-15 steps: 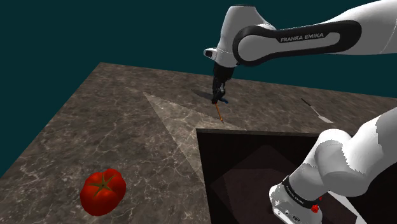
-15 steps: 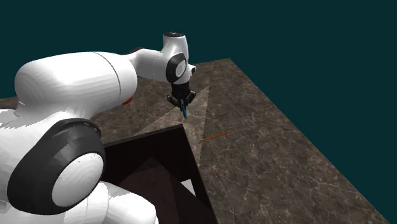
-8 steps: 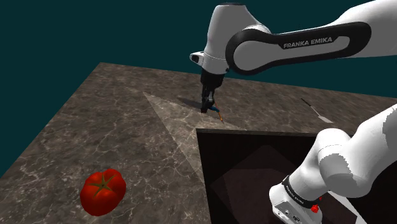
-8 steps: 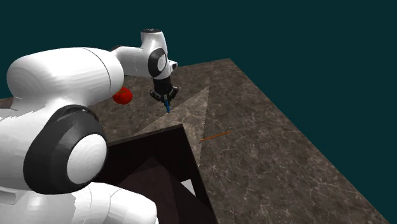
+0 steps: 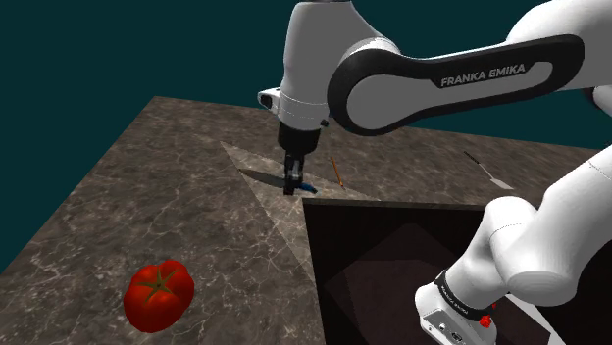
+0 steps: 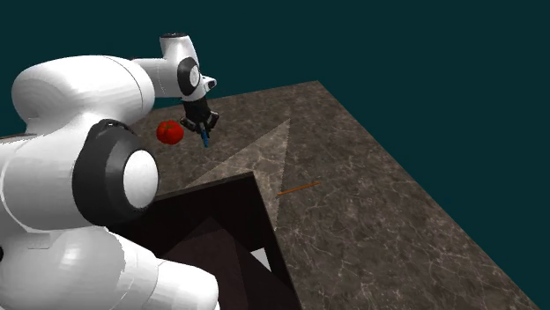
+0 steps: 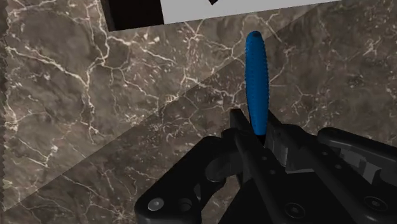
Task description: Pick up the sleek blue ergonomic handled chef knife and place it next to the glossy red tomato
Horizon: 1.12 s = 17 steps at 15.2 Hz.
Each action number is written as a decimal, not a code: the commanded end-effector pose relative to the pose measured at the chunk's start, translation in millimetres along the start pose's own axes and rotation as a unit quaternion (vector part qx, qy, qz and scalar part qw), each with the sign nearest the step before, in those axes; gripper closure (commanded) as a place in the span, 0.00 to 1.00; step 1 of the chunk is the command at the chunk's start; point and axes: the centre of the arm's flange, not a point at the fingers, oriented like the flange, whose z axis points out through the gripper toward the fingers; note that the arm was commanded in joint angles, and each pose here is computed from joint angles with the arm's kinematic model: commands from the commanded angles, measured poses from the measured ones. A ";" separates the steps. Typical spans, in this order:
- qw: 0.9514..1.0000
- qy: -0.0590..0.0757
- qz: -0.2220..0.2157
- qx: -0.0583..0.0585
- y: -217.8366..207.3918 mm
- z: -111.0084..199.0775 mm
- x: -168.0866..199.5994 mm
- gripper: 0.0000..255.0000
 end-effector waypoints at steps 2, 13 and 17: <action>1.000 0.000 0.001 0.000 -30.1 1.3 23.3 1.00; 1.000 0.000 0.001 0.000 -145.8 -1.7 111.0 1.00; 1.000 0.000 0.001 0.000 -187.9 -2.8 142.9 1.00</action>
